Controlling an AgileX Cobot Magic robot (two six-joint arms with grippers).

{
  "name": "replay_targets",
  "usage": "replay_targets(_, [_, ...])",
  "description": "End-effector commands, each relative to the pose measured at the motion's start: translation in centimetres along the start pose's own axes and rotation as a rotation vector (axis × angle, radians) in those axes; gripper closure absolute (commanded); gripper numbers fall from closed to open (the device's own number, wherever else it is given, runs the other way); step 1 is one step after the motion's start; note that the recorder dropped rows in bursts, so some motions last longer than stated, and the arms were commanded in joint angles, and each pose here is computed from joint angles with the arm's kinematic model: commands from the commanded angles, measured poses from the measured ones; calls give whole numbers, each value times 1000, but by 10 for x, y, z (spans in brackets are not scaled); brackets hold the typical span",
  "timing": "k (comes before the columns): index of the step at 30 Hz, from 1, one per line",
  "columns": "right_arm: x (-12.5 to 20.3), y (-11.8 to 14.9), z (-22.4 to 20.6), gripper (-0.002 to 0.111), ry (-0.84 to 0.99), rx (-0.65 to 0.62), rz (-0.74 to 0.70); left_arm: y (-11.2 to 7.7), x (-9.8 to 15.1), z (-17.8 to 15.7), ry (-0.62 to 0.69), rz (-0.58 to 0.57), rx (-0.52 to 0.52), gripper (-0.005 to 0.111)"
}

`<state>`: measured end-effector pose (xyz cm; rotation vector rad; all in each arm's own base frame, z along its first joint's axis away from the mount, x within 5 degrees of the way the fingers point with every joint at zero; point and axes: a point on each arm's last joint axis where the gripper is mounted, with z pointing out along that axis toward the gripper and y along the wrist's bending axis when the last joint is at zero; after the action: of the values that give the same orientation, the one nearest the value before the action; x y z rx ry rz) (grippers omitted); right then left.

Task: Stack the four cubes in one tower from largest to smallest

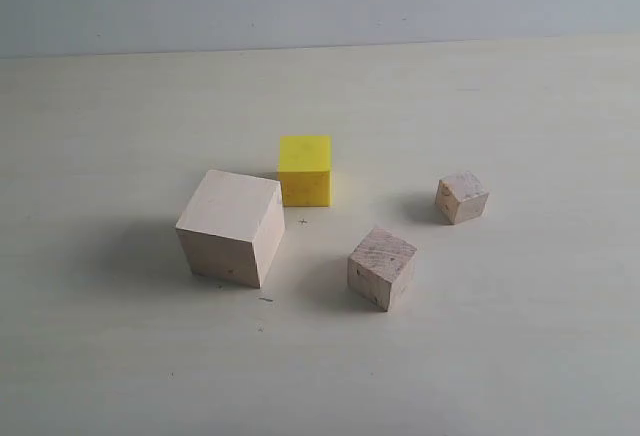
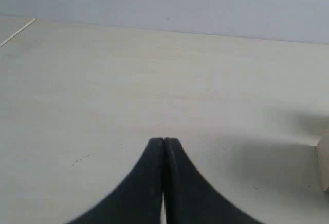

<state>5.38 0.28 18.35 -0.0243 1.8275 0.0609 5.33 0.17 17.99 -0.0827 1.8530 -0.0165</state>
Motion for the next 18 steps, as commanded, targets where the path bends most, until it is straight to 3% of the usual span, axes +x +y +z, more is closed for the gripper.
replay_targets(1, [0, 0, 0, 108, -9, 5, -4, 0, -7, -1, -76, -5, 3, 107])
replay_targets(6, [0, 0, 0, 108, -9, 5, -4, -2, -34, -7, -383, -5, 19, 107])
replay_targets(9, [0, 0, 0, 108, -9, 5, -4, -2, -43, -11, -491, -5, 24, 107])
replay_targets(18, [0, 0, 0, 108, -9, 5, -4, -2, -44, -12, -503, -5, 25, 107])
